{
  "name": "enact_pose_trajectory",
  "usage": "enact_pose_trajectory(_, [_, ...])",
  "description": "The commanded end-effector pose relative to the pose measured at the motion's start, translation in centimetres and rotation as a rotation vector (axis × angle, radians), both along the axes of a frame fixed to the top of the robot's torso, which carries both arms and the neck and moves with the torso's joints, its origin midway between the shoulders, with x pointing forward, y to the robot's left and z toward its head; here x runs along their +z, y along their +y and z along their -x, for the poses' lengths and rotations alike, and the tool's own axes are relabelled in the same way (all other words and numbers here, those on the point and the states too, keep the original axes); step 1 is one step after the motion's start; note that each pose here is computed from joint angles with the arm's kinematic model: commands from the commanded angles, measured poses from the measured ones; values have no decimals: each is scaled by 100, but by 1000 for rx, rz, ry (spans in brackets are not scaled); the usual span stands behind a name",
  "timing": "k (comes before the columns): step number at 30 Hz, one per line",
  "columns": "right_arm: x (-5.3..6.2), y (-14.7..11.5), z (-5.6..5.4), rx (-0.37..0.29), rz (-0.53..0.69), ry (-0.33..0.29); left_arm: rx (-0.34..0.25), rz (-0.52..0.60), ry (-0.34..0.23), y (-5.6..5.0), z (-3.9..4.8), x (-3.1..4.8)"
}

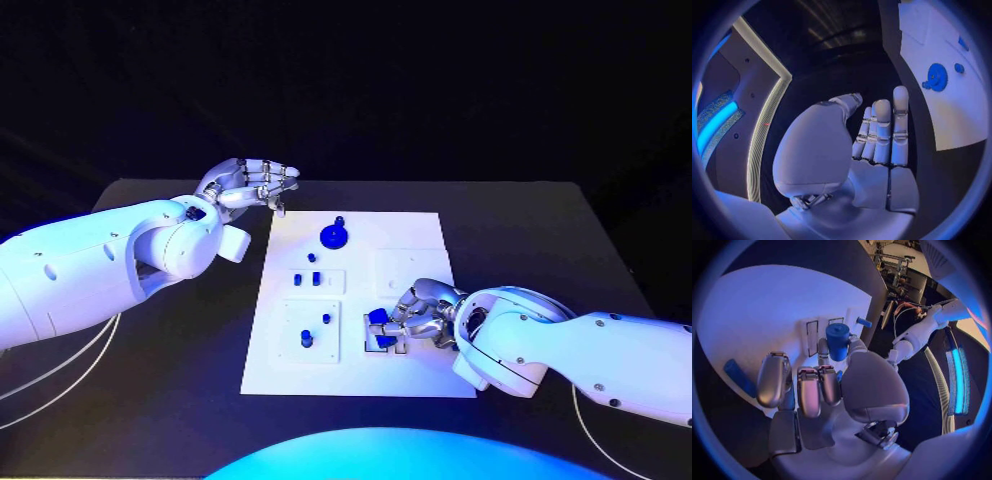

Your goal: Assemble the parts on the task board

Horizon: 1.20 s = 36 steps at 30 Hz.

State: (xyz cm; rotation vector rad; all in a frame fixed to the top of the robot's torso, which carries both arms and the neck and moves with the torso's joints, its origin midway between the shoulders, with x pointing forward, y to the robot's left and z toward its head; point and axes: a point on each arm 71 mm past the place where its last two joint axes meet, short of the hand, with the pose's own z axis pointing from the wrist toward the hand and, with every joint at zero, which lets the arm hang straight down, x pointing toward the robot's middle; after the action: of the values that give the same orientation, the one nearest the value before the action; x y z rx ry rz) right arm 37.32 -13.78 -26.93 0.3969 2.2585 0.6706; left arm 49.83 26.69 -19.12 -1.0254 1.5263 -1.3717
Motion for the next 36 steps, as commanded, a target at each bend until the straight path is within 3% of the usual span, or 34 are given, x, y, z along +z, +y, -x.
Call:
enact_pose_trajectory(1, [-36, -5, 14, 19, 17, 11, -15, 9, -1, -20, 4, 12])
enact_pose_trajectory(28, [-26, -11, 37, 35, 6, 3, -8, 8, -4, -8, 3, 14])
enact_pose_trajectory(36, [-2, -21, 88, 75, -10, 7, -8, 7, -4, -5, 3, 14])
